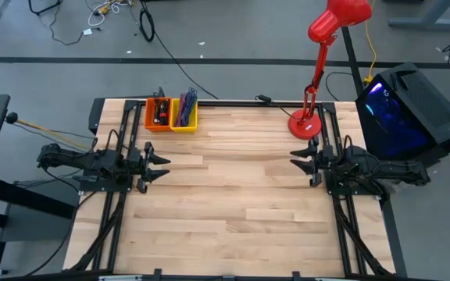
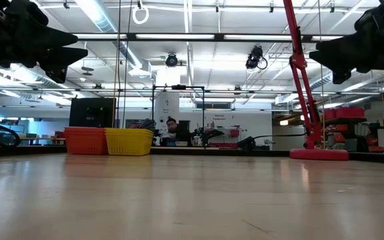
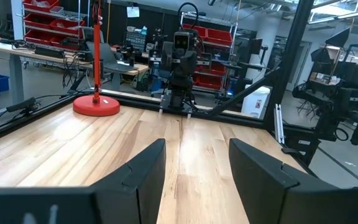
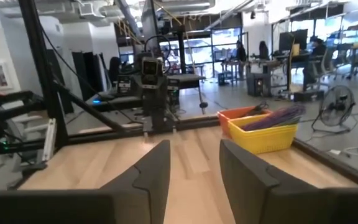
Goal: Pick & Place USB Port
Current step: Return to Home Position
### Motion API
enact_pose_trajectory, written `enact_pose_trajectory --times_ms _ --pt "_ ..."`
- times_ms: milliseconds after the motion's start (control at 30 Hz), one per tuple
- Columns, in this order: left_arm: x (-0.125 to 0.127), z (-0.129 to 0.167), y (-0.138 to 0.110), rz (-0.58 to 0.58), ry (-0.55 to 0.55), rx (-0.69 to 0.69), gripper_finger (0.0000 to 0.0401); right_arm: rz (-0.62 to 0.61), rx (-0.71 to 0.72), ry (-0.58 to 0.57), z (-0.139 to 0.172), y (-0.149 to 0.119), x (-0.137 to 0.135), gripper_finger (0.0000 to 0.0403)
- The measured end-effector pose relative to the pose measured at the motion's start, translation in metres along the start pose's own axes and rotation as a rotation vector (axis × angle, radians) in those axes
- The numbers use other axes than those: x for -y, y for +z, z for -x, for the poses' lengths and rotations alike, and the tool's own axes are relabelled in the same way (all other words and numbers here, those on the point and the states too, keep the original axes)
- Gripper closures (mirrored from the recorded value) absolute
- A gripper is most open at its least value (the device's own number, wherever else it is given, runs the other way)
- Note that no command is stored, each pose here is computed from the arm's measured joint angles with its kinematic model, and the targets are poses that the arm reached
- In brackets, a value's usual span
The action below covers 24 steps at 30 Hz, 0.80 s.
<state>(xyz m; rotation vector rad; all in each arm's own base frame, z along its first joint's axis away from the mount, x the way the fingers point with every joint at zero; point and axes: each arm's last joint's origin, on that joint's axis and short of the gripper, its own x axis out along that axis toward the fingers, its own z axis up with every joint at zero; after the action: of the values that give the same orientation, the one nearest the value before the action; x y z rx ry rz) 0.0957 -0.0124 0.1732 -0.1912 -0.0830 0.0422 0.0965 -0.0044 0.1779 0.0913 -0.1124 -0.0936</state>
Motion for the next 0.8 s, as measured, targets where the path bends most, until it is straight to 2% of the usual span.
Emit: enact_pose_trajectory --times_ms 167,800 --pt "0.0000 0.0000 -0.0001 0.000 0.000 0.000 0.0220 0.053 -0.002 -0.022 0.0000 -0.0002 0.0006 0.0262" --pt "0.0000 0.0000 -0.0001 0.000 0.000 0.000 0.0220 0.019 -0.002 -0.021 0.0000 -0.0003 0.0006 0.0262"
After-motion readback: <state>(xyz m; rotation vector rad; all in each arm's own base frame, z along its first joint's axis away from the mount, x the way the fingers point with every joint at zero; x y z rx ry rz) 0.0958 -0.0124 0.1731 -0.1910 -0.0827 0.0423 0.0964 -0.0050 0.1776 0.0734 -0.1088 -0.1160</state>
